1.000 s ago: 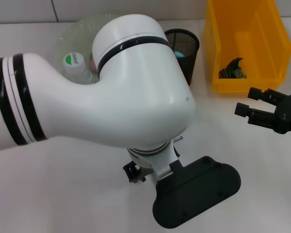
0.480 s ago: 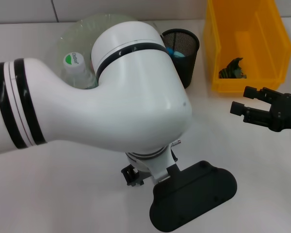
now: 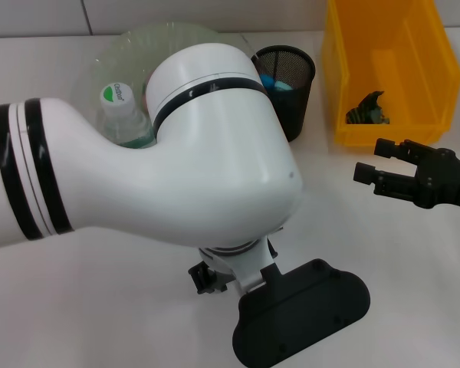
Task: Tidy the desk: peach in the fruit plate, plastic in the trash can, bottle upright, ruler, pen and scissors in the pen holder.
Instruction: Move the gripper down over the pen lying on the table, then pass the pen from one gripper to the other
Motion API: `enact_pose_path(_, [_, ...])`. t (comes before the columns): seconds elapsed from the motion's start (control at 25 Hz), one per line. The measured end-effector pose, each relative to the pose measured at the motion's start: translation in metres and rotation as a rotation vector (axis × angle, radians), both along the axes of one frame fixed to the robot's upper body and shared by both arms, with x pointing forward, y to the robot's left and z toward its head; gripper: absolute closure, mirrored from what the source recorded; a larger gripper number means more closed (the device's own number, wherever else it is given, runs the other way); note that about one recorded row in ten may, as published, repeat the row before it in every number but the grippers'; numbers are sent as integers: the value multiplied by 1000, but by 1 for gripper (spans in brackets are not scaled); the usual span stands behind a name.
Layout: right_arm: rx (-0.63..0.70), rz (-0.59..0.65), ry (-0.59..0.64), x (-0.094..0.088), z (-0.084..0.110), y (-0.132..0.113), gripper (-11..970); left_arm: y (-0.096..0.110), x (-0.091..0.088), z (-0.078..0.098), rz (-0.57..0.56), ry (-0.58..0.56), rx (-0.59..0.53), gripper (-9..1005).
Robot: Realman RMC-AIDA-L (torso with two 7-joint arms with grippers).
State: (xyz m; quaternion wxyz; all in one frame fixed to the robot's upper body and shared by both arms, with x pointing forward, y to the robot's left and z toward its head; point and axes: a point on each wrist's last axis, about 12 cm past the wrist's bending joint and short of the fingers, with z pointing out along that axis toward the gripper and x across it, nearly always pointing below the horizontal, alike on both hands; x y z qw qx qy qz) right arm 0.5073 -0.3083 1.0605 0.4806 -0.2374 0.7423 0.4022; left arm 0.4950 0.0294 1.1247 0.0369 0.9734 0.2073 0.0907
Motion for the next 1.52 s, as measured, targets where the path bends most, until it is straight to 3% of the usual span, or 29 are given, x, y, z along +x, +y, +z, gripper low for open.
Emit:
enact_pose_path(0.48, [5,13,-9,5,4,3,120,1,0,1,-6,-10,15,722])
enact_pose_path(1.2, [9,26,-13,11,7,8,120,6,-3,-9,-43,-4,66,718])
enact_pose_path(1.52, [14,30,-1,9,5,9,120,9,-5,-9,-72,4,98,828])
